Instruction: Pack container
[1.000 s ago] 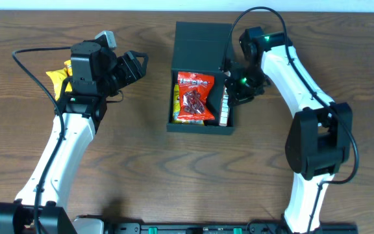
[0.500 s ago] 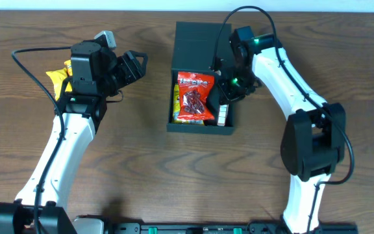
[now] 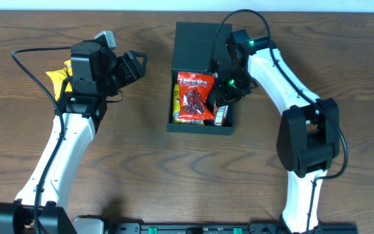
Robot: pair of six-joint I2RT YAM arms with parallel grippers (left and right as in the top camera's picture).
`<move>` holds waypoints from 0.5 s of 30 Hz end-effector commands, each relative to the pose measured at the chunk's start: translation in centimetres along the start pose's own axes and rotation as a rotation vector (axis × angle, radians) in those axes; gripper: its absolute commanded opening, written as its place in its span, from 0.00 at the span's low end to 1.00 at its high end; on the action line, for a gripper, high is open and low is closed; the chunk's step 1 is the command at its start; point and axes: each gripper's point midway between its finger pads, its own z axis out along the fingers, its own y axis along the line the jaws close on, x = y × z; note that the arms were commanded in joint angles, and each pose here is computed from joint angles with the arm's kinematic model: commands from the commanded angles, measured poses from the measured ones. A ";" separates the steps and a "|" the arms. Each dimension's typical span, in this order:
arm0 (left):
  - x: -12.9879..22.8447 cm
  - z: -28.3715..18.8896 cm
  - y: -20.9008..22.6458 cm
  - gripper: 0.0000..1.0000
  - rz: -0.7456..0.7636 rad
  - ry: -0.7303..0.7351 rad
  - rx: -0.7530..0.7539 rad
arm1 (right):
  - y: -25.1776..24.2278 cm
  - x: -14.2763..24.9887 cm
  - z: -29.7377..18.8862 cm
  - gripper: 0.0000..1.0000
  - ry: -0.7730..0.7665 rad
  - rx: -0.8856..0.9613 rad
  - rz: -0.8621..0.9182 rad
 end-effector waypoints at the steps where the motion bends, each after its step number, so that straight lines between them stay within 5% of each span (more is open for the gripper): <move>1: -0.8 -0.4 -0.4 0.64 0.027 -0.024 0.003 | -0.1 0.0 1.9 0.02 0.033 0.016 -0.005; 15: -1.0 -0.4 0.0 0.65 0.027 -0.038 -0.016 | 0.7 -3.7 2.3 0.02 -0.104 0.038 -0.091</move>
